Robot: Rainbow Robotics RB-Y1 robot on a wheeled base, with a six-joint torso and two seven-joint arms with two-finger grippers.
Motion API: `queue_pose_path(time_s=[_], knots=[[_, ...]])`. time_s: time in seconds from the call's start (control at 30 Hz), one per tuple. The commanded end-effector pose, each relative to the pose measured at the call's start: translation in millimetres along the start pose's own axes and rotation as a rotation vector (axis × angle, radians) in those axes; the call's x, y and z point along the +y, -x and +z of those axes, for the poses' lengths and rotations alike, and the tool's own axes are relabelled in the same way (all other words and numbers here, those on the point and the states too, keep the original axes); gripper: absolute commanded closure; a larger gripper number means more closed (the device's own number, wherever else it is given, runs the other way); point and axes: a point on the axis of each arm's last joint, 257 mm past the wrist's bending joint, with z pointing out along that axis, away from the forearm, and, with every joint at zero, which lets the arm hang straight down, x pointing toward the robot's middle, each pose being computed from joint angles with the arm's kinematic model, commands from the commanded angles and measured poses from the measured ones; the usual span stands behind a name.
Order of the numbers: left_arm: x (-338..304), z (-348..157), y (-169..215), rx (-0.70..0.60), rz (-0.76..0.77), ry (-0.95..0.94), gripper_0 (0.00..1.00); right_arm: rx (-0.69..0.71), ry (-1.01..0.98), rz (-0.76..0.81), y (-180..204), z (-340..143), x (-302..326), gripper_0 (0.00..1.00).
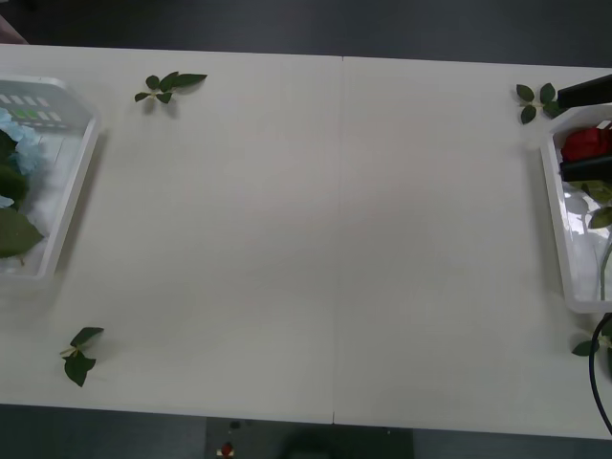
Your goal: Put the red flowers into the right box and the blue flowers into the left box
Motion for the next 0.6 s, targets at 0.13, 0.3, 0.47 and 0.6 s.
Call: queue_pose_path(time_s=[0.13, 0.3, 0.47, 0.6], knots=[[27.9, 23.9, 11.2, -0.043, 0.033, 0.054, 1.0, -0.006, -0.028, -0.082, 17.2, -7.2, -4.8, 0.0], [21.9, 52.6, -5.4, -0.036, 0.052, 0.03, 1.0, -0.006, -0.028, -0.082, 17.2, -7.2, -4.8, 0.0], [16.8, 72.7, -16.1, -0.048, 0.062, 0.006, 1.0, -0.006, -0.028, -0.082, 17.2, -7.2, -4.8, 0.0], [12.7, 77.3, -23.1, -0.042, 0.074, -0.001, 0.99, -0.006, -0.028, -0.082, 17.2, -7.2, -4.8, 0.0]])
